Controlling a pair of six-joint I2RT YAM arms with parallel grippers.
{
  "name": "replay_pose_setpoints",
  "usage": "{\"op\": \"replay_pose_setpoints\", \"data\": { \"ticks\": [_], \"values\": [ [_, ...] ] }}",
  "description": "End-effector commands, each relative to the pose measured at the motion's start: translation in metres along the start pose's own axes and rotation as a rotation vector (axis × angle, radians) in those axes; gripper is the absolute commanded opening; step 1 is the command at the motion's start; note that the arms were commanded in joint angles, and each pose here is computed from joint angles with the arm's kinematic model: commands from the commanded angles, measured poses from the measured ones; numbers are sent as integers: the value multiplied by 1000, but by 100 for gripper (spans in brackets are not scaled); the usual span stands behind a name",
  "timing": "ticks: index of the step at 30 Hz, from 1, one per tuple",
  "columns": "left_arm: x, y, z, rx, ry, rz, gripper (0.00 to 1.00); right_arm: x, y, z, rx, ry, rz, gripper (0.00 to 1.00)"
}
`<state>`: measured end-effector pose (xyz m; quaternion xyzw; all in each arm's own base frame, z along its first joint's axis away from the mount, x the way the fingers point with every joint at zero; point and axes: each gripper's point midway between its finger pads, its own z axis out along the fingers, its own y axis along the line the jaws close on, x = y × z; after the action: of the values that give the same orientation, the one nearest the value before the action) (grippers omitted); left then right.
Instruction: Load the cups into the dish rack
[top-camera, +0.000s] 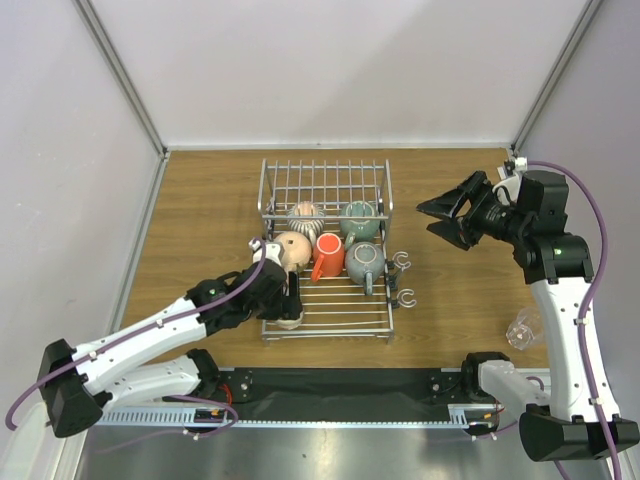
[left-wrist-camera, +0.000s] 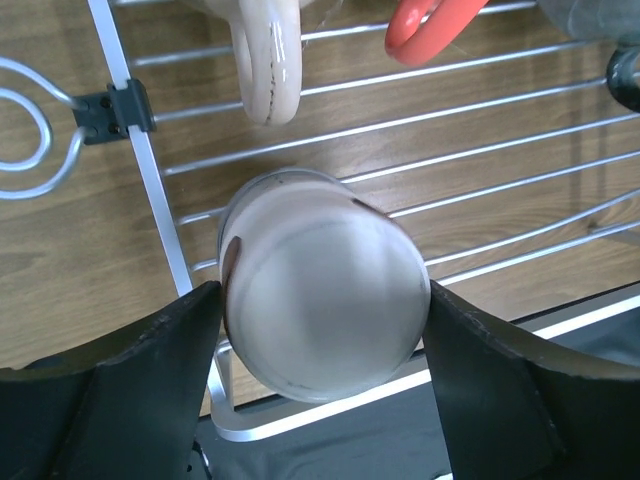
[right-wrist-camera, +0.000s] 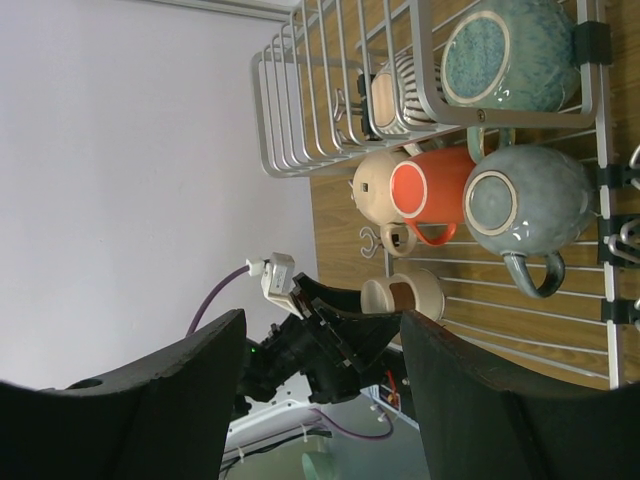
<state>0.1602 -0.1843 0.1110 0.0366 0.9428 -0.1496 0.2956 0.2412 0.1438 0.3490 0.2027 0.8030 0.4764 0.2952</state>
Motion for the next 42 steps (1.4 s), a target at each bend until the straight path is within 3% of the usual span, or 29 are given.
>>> {"op": "replay_pose_setpoints", "data": {
  "ticks": [1,6,13,17,24,30,36,42],
  "values": [
    [-2,-4,-4,15,16,10,85,2,8,-5,-41,5,-36,69],
    [-7,-9,-10,49,-3,14,98,2,4,-3,-32,6,-29,69],
    [-16,-15,-27,79,-13,18,100,-4,-6,-4,31,-33,-29,69],
    [-25,-16,-60,130,-47,-15,100,-10,-52,-16,313,-89,32,68],
    [-70,-23,-139,269,-245,-80,100,-41,-149,-76,830,-379,144,64],
    [-114,-58,-191,471,-402,-66,100,-45,-206,-110,1064,-496,221,59],
    [-132,-81,-218,556,-438,39,100,-44,-249,-141,1302,-575,217,57],
    [-138,-79,-233,566,-478,73,100,-41,-275,-137,1337,-566,260,56]
  ]
}}
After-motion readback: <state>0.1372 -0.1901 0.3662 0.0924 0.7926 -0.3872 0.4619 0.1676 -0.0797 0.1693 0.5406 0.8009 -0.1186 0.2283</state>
